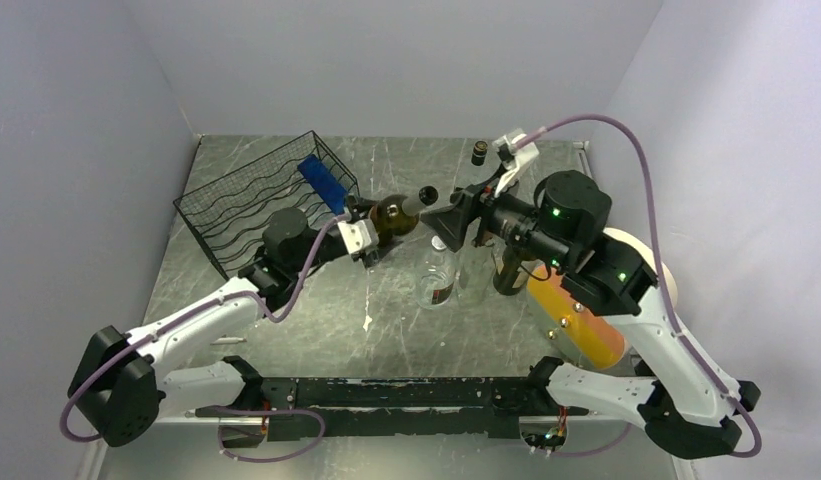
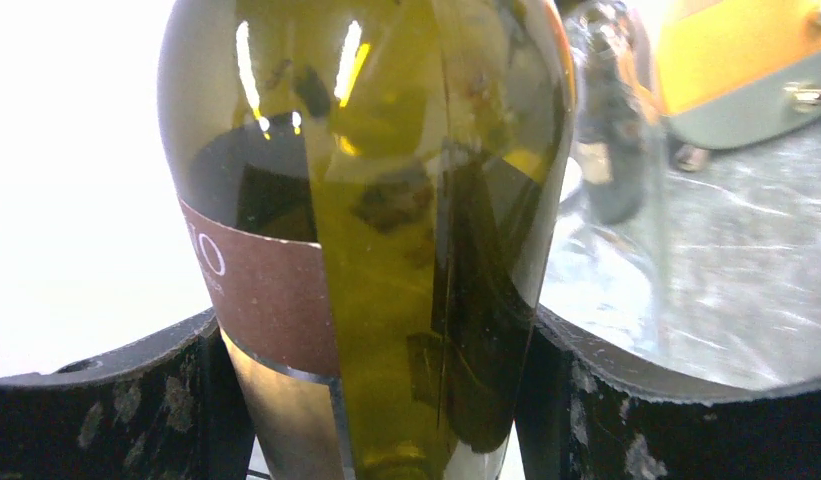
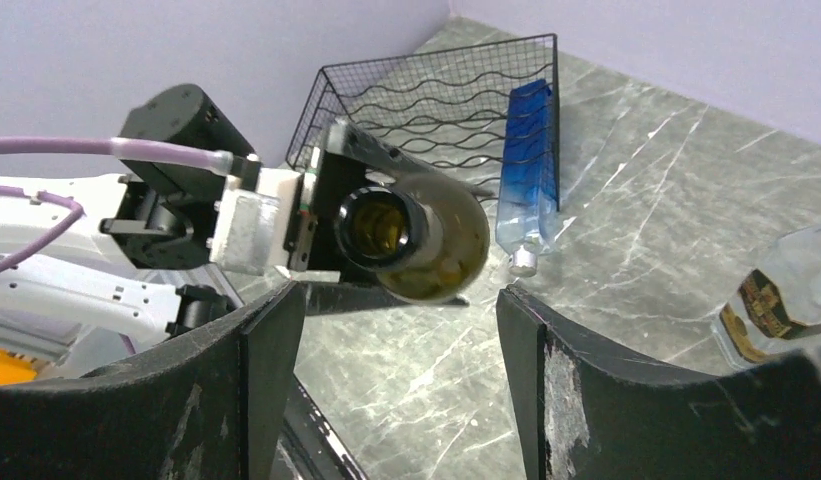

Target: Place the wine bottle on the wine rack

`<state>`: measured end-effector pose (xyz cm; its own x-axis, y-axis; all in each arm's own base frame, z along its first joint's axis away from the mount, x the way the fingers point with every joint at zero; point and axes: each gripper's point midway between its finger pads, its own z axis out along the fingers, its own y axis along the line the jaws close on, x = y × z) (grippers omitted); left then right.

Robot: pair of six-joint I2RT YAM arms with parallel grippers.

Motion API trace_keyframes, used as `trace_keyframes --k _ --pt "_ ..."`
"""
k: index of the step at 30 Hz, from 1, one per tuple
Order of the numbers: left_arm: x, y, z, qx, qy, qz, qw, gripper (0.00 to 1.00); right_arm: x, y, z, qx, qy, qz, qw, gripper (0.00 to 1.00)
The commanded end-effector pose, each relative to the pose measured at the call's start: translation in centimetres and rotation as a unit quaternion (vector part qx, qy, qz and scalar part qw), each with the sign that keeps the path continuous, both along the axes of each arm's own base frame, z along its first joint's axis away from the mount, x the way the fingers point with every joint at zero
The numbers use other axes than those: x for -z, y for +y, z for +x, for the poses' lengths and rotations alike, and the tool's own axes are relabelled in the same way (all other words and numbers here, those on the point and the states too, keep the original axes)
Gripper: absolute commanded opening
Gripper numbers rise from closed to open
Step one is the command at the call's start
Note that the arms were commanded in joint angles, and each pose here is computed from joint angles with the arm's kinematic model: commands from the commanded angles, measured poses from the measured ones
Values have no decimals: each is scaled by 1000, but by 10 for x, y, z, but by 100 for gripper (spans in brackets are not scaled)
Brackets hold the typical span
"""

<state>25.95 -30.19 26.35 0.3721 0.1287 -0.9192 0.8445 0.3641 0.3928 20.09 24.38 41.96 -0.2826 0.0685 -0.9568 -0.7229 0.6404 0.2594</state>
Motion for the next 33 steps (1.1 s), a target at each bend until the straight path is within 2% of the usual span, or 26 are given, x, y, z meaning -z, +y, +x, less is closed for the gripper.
trace_keyframes --k 1,5,9,13,18,23,31,33 --pt "-86 9 16 -39 -165 9 985 7 -12 -19 -4 30 -3 3 1000 74" --pt "-92 10 23 -40 -248 84 964 7 -21 -26 -12 29 -6 9 1000 74" --pt "-96 17 31 -52 -351 168 920 7 -21 -30 -21 16 -2 1 1000 74" --pt "-111 22 30 -71 -430 200 878 7 3 -27 -21 5 11 -33 999 75" --pt "-121 26 24 -71 -483 244 838 7 46 -19 -10 3 43 -91 995 75" --pt "-114 30 20 -66 -506 279 813 7 81 0 -6 -30 74 -116 990 75" --pt "-116 32 17 -74 -515 274 809 7 119 27 -5 -80 114 -134 981 69" --pt "-112 31 18 -71 -514 282 807 7 126 31 -3 -83 121 -138 980 65"
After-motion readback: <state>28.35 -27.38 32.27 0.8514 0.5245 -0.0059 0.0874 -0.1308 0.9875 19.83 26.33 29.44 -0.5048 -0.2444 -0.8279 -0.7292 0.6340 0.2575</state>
